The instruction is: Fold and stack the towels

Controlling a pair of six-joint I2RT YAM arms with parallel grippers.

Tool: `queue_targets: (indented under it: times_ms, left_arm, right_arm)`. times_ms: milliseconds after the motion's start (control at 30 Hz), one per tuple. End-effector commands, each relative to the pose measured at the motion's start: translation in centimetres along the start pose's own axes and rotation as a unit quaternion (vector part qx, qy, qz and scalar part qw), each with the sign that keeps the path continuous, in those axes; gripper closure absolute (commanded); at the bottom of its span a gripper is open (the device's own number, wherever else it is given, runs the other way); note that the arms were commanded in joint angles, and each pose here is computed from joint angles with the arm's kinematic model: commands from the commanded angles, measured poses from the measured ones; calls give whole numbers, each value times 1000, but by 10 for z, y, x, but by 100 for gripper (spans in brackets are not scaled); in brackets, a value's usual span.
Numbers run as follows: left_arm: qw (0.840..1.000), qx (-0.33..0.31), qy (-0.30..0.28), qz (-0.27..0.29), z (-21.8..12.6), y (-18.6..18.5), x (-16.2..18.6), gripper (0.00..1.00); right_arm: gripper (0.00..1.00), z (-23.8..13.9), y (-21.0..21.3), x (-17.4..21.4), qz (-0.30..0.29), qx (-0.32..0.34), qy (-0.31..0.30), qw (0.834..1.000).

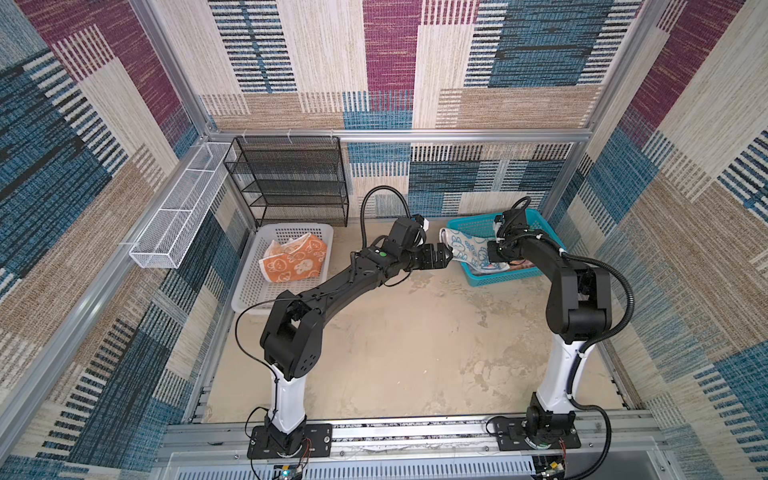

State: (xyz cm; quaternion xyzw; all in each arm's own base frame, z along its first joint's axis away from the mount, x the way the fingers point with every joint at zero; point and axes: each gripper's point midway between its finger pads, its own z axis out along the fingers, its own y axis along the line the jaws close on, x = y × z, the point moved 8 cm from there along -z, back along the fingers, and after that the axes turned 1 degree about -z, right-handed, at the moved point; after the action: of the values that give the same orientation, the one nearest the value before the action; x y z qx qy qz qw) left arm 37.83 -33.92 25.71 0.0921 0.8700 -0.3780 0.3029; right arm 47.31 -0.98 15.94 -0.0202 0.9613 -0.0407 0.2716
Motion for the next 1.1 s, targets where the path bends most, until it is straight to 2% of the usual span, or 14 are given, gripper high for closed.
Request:
queue_targets:
  times_ms: [0, 267, 433, 633, 733, 933, 1067]
  left_arm:
    - [1000, -6, 6, 4, 8, 1, -2, 0]
    - [1000, -12, 17, 4, 25, 4, -5, 0]
    - [1000, -12, 25, 2, 35, 7, -5, 0]
    - [999, -20, 32, 2, 40, 11, -2, 0]
    - [999, -21, 35, 2, 42, 12, -2, 0]
    - [999, -23, 34, 11, 44, 11, -4, 0]
    - [999, 2, 35, 20, 59, 3, -9, 0]
  right_arm:
    - [100, -3, -9, -16, -24, 49, -31, 998]
    - [100, -1, -11, -9, -92, 66, -38, 993]
    - [100, -8, -8, -9, -123, 50, -52, 990]
    - [100, -20, -16, -15, -156, 71, -72, 983]
    - [100, -24, -18, -20, -175, 61, -86, 979]
    - [100, -49, -12, -36, -186, -7, -131, 974]
    - [100, -50, -11, -37, -184, -13, -133, 974]
